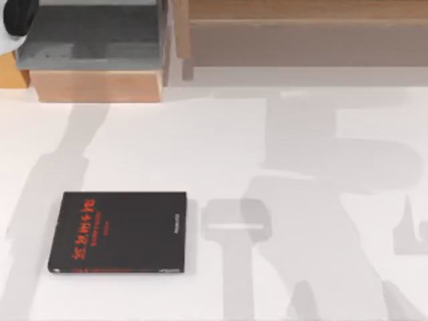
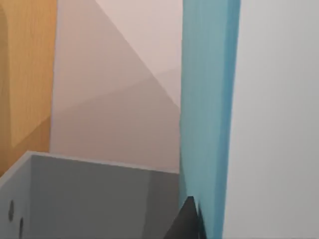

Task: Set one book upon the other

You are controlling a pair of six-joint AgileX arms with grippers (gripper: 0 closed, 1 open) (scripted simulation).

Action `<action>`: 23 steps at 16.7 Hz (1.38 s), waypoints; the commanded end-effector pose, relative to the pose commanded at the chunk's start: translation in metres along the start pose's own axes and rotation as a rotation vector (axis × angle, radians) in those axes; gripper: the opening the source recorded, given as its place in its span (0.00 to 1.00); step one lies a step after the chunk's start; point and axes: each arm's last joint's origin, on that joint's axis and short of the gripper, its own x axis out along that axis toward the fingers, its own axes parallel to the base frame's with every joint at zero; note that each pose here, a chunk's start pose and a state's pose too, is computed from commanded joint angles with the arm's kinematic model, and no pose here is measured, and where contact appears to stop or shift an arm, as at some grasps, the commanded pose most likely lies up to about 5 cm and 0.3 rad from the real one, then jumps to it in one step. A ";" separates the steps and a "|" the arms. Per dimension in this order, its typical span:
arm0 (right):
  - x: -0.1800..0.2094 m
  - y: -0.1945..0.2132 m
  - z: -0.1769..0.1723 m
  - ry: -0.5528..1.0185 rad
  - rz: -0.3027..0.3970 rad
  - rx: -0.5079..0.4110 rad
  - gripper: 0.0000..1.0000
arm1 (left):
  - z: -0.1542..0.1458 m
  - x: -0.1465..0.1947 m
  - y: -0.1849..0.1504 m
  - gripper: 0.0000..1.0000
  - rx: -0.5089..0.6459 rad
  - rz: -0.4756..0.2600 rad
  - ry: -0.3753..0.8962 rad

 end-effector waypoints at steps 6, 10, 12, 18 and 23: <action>0.000 0.000 0.000 0.000 0.000 0.000 1.00 | -0.039 -0.010 -0.042 0.00 0.125 -0.013 0.127; 0.000 0.000 0.000 0.000 0.000 0.000 1.00 | -0.036 -0.009 -0.041 0.00 0.124 -0.011 0.121; 0.000 0.000 0.000 0.000 0.000 0.000 1.00 | -0.034 -0.011 -0.042 0.00 0.133 -0.009 0.116; 0.000 0.000 0.000 0.000 0.000 0.000 1.00 | 0.025 -0.074 -0.075 0.00 0.378 0.012 0.047; 0.000 0.000 0.000 0.000 0.000 0.000 1.00 | 0.039 -0.169 -0.101 0.00 0.777 -0.034 0.091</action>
